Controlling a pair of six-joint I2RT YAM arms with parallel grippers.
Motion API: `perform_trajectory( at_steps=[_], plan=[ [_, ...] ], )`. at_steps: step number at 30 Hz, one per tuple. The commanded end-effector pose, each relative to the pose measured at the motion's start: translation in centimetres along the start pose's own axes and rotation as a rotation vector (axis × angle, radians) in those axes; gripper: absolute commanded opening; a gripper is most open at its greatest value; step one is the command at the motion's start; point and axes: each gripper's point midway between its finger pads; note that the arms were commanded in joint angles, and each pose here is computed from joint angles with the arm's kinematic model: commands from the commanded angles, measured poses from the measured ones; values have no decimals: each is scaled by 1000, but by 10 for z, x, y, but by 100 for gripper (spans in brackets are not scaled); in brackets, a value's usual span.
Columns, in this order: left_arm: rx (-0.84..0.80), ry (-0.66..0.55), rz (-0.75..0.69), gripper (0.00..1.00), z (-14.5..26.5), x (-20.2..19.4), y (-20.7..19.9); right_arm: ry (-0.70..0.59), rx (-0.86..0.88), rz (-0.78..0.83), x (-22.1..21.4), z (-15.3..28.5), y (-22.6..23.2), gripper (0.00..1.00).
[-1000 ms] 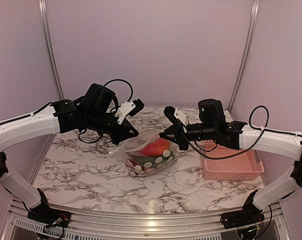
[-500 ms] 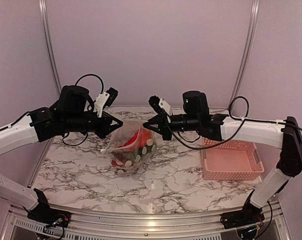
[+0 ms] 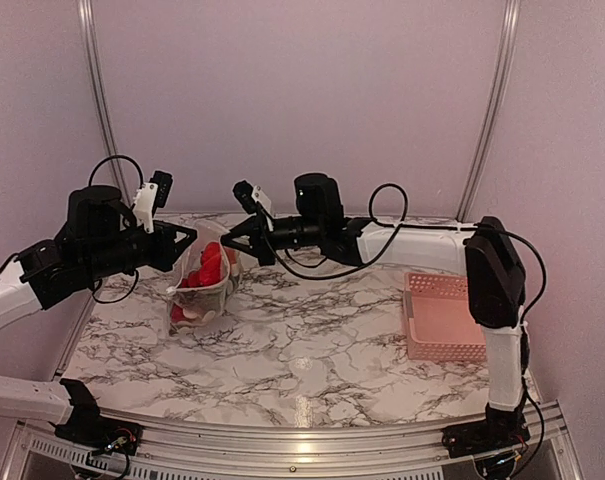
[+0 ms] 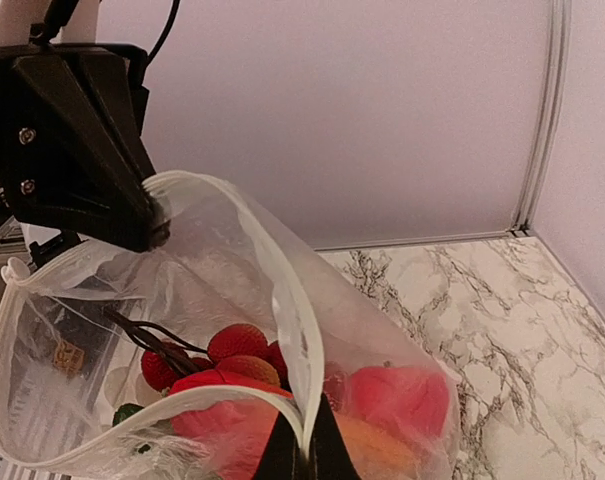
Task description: Open the zip-top bag and remove the fake food
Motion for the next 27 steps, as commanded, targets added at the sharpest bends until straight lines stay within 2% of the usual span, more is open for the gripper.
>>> perform_trajectory(
  at_steps=[1,6,10,14,19,23,27],
  plan=[
    [-29,8,54,0,-10,-10,-2,-41,88,-21,3,-16,4,0],
    [-42,94,138,0,-38,-36,-4,-7,68,-55,-21,-16,-3,0],
    [-40,140,202,0,-61,-54,-3,4,-5,-113,-34,12,-17,18],
    [-85,119,276,0,-76,-60,-9,17,-105,-165,-38,51,-33,37],
    [-119,132,302,0,-95,-69,-22,72,-242,-215,-43,94,-40,51],
    [-136,166,284,0,-114,-81,-40,121,-331,-271,-44,116,-35,53],
    [-134,176,279,0,-128,-90,-50,103,-346,-397,-45,132,-16,53]
  ],
)
Point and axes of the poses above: each gripper's point midway between its finger pads, its own z axis back along the fingers, its own y axis along the line the jaws close on, x = y × z, and after that the axes turned 2 degrees about z, right-handed
